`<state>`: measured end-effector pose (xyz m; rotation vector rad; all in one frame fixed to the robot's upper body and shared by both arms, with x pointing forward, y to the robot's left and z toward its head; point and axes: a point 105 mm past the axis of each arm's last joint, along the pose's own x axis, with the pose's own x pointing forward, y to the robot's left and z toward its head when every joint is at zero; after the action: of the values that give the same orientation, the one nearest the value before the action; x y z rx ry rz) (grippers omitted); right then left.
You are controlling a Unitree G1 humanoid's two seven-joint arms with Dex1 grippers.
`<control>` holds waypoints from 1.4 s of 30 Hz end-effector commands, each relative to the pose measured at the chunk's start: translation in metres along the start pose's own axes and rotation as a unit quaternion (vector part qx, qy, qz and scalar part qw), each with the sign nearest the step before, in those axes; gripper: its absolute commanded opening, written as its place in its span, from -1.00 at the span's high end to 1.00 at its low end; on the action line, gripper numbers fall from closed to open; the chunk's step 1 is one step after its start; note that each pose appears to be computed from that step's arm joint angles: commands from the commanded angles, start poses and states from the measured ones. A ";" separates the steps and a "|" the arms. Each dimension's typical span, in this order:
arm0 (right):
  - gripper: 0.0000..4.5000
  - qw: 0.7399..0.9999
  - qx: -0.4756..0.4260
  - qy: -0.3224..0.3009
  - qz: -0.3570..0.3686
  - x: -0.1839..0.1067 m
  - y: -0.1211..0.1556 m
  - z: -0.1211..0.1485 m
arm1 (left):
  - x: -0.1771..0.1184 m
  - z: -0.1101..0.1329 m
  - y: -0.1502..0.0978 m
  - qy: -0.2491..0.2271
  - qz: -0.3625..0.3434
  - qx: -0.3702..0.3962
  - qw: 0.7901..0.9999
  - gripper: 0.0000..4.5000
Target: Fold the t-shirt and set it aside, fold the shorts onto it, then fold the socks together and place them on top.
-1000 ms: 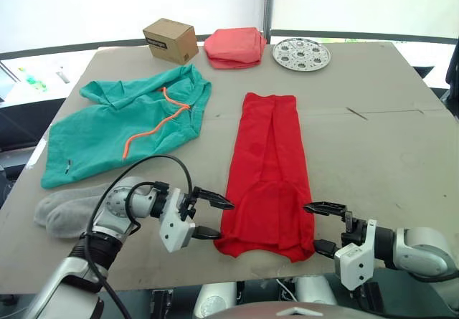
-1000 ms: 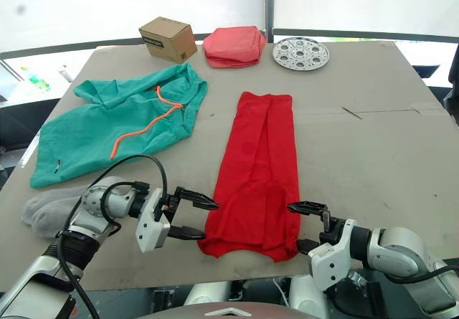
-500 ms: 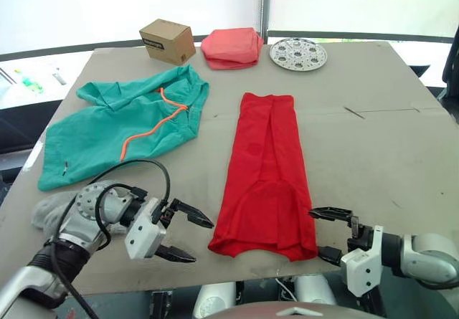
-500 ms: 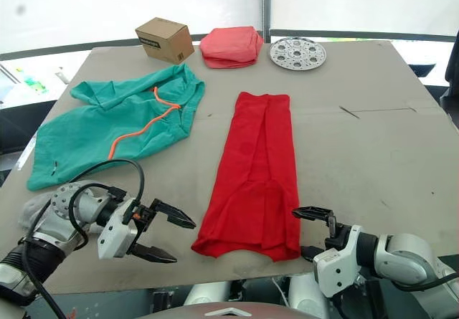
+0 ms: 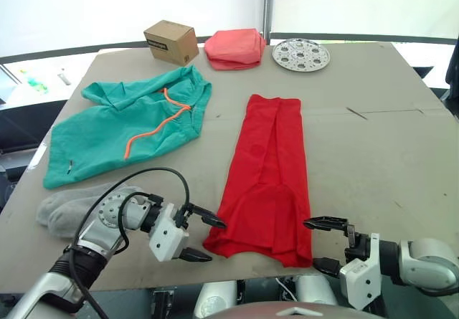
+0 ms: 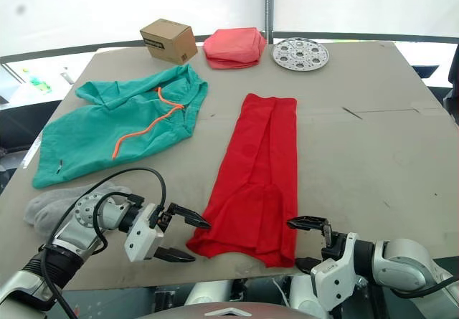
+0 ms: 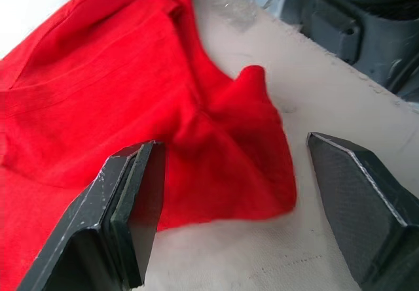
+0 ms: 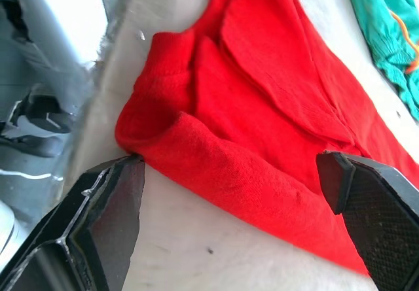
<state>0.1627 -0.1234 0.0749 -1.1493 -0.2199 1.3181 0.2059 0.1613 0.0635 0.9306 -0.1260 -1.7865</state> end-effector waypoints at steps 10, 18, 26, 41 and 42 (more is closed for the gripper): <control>-0.98 0.999 0.008 -0.036 0.009 -0.003 0.005 0.021 | -0.015 -0.015 -0.003 0.041 0.036 -0.045 0.998 -0.66; -0.98 0.999 0.036 -0.029 0.000 -0.008 0.008 0.021 | -0.021 -0.015 -0.007 0.035 0.042 -0.061 0.997 -0.66; -0.88 0.998 0.031 -0.048 0.004 0.009 0.013 0.028 | -0.020 -0.016 -0.011 0.034 0.029 -0.077 0.996 -0.41; 0.99 0.994 0.097 -0.047 0.029 0.006 0.014 0.024 | -0.023 -0.013 -0.012 0.018 0.026 -0.115 0.993 1.00; 0.99 0.992 0.109 -0.049 0.029 0.004 0.012 0.025 | -0.023 -0.011 -0.012 0.013 0.026 -0.125 0.992 1.00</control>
<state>0.1398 -0.1109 0.0615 -0.9510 -0.0837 1.4161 0.2074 0.1845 0.0576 0.7737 0.0588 -1.7028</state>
